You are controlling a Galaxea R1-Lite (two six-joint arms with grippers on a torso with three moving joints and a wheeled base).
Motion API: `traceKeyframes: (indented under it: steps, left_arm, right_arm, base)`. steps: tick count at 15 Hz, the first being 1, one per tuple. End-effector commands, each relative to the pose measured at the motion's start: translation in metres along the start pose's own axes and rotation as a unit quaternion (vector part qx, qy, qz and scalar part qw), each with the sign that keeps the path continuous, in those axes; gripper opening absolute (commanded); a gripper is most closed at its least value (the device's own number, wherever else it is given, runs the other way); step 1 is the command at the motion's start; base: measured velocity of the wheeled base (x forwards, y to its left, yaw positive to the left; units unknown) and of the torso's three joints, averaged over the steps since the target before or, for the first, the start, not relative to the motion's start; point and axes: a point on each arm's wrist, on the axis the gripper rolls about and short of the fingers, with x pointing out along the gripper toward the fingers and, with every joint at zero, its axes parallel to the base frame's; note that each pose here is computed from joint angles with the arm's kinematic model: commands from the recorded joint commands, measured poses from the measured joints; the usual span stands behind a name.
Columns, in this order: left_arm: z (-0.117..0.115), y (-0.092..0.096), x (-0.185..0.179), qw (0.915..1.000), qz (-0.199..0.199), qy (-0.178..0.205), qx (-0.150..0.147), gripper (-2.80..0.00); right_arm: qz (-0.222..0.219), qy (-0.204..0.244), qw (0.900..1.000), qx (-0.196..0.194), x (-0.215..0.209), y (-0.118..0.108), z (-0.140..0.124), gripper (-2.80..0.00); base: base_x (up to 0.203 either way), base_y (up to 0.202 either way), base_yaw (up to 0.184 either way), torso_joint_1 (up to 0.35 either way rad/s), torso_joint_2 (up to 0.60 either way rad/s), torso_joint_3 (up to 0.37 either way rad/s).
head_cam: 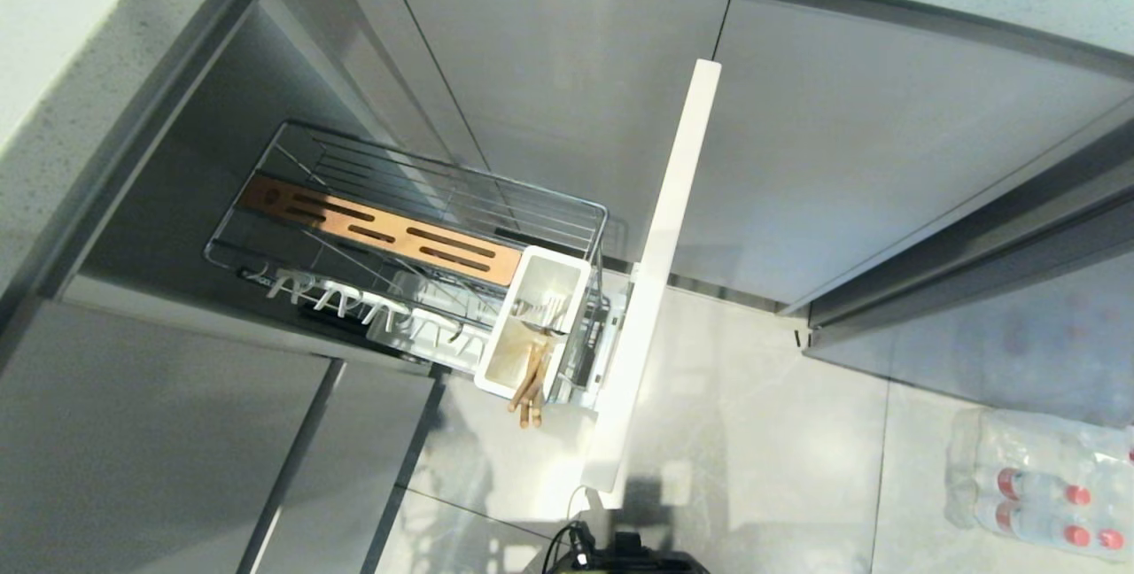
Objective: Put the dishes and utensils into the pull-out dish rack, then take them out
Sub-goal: Take the chopsticks out of the cupboard
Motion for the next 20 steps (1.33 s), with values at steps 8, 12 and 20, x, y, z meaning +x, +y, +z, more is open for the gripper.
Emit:
traceKeyframes:
  steps: [8, 12, 20]
  left_arm:
    - [0.003, 0.014, 0.006, 0.9459, 0.306, -0.104, 0.028, -2.8]
    - [0.005, 0.03, 0.032, 0.9022, 0.416, -0.109, 0.03, -2.8]
    - [0.012, 0.047, 0.104, 0.9048, 0.39, -0.154, -0.074, -2.8]
  right_arm:
    - [0.0, 0.0, 1.0, 0.0, 0.0, 0.0, 0.0, -2.8]
    - [-0.001, 0.0, 1.0, 0.0, 0.0, 0.0, 0.0, -2.8]
    - [0.0, 0.0, 1.0, 0.0, 0.0, 0.0, 0.0, -2.8]
  base:
    - [0.0, 0.0, 0.0, 0.0, 0.0, 0.0]
    - [0.0, 0.0, 0.0, 0.0, 0.0, 0.0]
    - [0.0, 0.0, 0.0, 0.0, 0.0, 0.0]
